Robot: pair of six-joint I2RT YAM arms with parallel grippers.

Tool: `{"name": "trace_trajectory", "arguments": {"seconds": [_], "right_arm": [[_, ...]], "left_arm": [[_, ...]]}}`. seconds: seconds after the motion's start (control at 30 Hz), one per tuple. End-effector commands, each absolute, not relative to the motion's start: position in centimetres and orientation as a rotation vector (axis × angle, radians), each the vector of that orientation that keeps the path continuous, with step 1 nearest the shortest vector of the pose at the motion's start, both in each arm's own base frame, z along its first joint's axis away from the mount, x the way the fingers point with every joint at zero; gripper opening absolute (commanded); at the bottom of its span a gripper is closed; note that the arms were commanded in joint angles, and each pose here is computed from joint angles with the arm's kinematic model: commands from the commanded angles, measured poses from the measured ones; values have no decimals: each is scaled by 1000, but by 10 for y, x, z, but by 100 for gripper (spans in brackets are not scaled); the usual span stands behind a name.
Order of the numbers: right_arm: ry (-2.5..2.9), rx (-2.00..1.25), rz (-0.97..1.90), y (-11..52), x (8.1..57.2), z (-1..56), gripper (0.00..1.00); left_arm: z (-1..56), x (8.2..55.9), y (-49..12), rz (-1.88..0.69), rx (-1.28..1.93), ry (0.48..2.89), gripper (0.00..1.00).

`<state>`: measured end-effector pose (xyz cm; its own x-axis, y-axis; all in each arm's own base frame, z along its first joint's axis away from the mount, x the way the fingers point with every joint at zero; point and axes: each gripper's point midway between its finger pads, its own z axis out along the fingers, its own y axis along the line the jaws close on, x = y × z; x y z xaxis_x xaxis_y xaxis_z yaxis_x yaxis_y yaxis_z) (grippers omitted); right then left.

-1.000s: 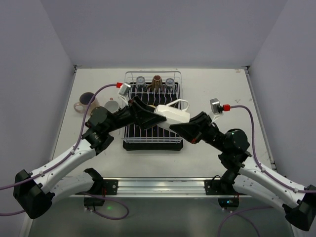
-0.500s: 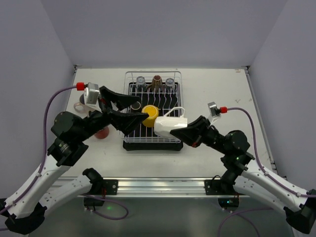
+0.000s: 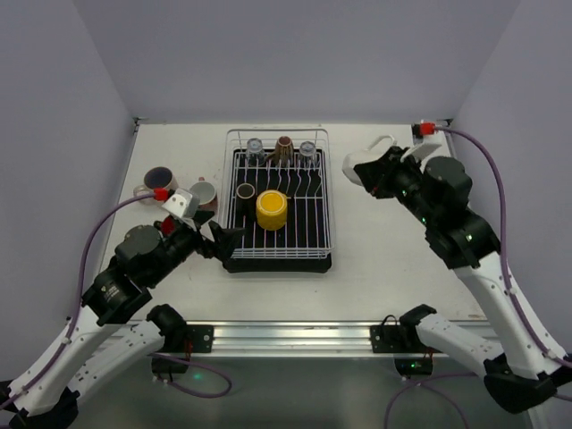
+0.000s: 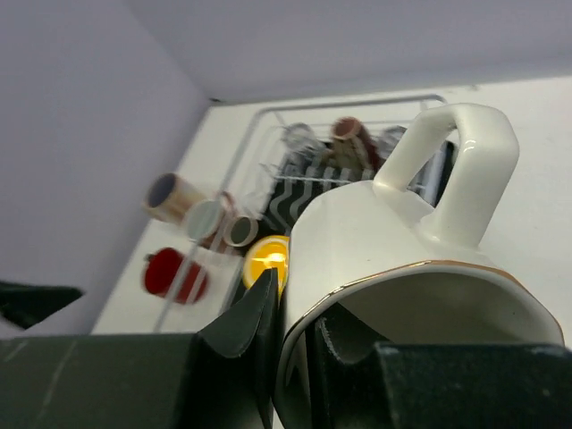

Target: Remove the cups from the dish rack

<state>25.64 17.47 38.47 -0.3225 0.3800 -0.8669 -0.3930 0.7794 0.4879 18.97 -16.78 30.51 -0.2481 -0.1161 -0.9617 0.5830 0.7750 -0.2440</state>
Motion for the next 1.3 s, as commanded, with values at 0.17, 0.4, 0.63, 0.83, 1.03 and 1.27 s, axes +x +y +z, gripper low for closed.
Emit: {"name": "trace_trajectory", "arguments": {"seconds": [0.17,0.4,0.63,0.83,1.03,1.27], "right_arm": [[2116,-32,392,128,359,311,0],[2370,-3,232,122,425,237,0],[2536,-13,102,114,458,174,0],[2623,-39,44,108,473,136,0],[2671,-50,41,108,476,110,0],[2658,-20,74,110,470,105,29]], "left_arm": [[270,204,-143,-506,319,1726,100],[261,203,-151,-536,351,1750,100],[256,204,-152,-533,355,1765,100],[252,206,-152,-525,357,1784,100],[248,210,-151,-511,350,1802,100],[239,217,-153,-489,358,1849,100]]}}
